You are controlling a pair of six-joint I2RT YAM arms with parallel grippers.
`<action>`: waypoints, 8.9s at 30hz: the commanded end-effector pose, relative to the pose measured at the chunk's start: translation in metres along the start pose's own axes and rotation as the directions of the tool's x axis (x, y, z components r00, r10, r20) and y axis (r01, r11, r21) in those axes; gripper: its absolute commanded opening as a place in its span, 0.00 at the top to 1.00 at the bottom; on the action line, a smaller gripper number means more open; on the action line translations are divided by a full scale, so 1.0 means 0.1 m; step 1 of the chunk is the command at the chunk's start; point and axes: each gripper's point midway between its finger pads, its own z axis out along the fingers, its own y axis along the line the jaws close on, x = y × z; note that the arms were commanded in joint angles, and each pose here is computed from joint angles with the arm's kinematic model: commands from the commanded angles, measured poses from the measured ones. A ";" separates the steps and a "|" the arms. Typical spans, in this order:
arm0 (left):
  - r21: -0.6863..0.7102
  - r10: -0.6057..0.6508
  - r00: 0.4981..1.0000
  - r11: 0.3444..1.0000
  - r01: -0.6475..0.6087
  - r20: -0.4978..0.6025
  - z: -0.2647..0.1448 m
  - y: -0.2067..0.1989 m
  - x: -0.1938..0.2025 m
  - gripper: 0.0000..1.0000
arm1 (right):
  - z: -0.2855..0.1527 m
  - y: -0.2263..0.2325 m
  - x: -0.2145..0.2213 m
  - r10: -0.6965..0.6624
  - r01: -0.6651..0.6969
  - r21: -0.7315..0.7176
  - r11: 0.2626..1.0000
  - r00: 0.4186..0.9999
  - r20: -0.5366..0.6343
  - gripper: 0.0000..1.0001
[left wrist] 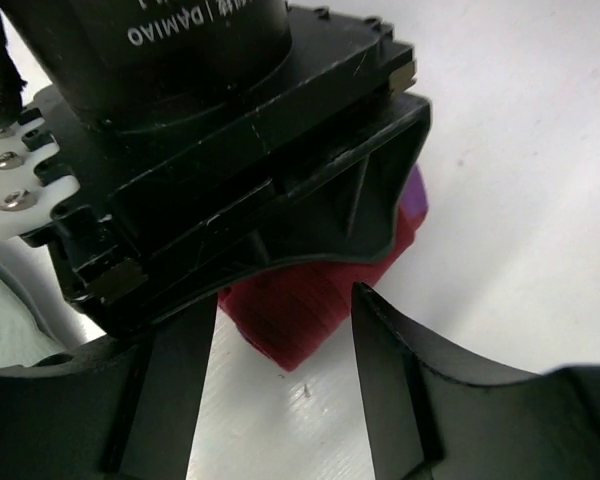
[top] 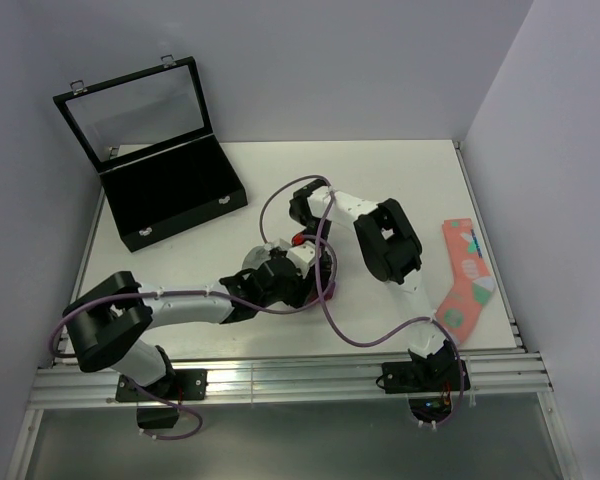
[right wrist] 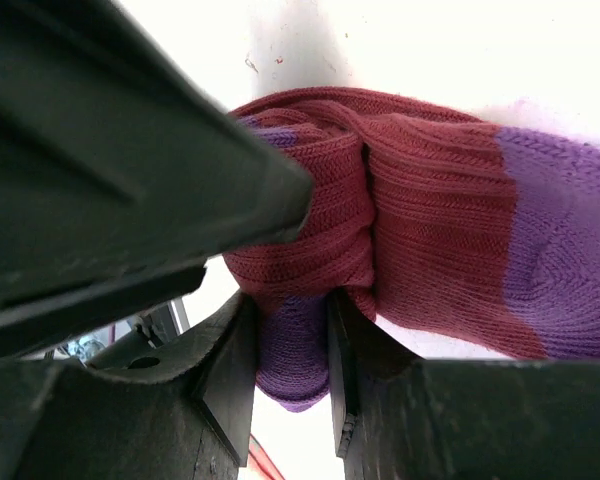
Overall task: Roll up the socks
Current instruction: Roll the sock at the center of the board.
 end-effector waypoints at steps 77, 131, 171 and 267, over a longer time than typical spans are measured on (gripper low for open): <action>0.210 -0.312 0.888 0.895 0.394 -0.337 0.24 -0.38 1.32 1.00 | -0.92 -1.07 -0.31 0.241 -0.441 0.302 0.845 0.819 0.520 0.46; 0.131 -0.311 0.816 0.898 0.420 -0.487 0.19 -0.28 1.52 1.00 | -0.63 -0.87 0.41 0.345 -0.517 0.268 0.813 0.798 0.494 0.85; -0.179 -0.544 0.361 0.705 0.686 -0.757 0.18 0.17 1.68 1.00 | -1.16 0.04 0.72 -0.330 -0.148 0.681 0.717 0.789 0.518 0.46; 0.079 -0.563 0.780 0.821 0.565 0.274 -0.45 0.60 -0.20 0.55 | -0.13 0.11 0.26 -0.312 0.247 0.399 0.883 0.944 0.107 0.83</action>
